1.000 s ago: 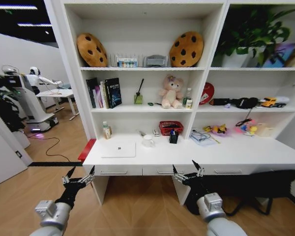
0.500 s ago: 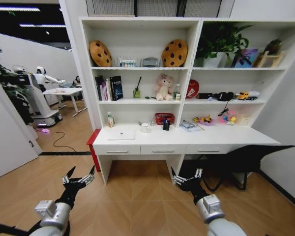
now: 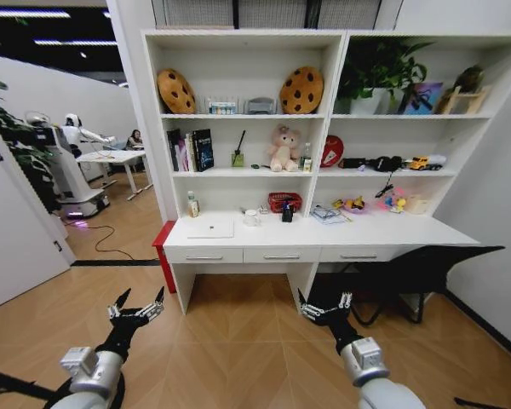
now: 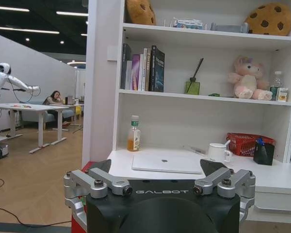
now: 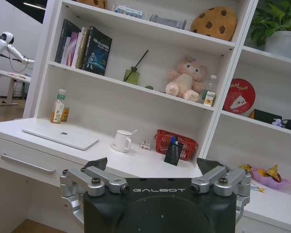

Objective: Organize the objects on the table.

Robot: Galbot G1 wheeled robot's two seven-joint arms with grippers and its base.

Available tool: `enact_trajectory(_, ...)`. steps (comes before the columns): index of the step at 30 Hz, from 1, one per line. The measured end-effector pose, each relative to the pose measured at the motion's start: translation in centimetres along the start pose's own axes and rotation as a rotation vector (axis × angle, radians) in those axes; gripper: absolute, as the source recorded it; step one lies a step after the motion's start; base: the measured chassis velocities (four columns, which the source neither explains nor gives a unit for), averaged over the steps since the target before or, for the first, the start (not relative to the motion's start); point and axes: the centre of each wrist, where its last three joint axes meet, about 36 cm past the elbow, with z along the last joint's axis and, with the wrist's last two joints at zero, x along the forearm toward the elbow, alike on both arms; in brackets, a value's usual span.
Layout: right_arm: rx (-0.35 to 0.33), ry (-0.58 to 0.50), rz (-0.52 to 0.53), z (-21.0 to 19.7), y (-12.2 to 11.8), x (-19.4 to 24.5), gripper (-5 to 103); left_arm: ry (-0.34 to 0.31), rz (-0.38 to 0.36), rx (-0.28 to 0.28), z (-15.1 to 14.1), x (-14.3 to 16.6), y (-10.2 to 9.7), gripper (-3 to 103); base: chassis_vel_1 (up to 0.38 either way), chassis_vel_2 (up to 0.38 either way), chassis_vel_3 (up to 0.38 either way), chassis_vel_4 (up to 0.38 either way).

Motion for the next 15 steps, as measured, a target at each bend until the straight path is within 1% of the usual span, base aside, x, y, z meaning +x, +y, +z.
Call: enact_trajectory(15, 0.0, 0.0, 0.002, -0.03, -0.01, 0.0, 100, 0.0, 0.0, 0.0, 0.0, 0.0, 0.0, 100, 0.0, 0.0, 0.0, 0.0)
